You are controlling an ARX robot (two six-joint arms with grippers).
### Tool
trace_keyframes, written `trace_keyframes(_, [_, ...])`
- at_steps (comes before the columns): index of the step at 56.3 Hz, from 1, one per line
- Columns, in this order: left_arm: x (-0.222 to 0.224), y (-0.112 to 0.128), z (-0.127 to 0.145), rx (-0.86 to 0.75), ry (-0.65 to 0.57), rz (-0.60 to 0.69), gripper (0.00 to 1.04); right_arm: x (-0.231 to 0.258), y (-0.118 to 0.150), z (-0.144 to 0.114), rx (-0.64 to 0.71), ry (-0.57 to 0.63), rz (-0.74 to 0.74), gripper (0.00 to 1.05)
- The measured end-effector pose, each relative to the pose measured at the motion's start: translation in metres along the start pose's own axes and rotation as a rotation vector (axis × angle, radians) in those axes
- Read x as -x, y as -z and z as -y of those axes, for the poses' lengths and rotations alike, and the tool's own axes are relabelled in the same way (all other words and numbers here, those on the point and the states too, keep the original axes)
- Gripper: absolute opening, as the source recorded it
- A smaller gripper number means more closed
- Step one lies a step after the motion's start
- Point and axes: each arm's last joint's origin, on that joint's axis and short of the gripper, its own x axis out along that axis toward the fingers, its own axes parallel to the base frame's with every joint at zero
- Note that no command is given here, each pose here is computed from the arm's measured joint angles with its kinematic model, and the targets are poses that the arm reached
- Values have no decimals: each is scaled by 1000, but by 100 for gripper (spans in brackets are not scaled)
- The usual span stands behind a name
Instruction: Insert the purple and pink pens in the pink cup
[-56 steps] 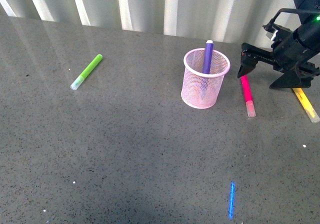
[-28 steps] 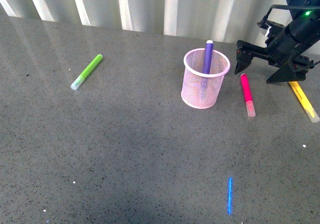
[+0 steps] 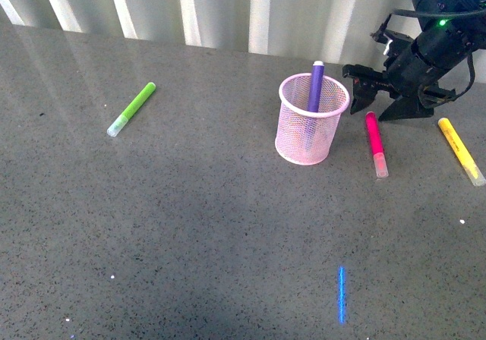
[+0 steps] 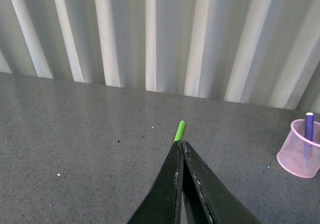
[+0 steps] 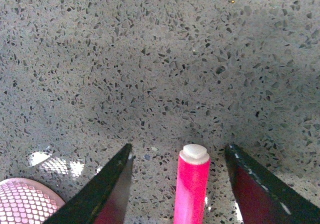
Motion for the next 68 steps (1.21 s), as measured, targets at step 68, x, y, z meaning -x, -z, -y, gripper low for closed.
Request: trace_keyframes(68, [0, 0, 0, 0, 0, 0, 4, 228, 31, -11, 318, -207, 880, 11])
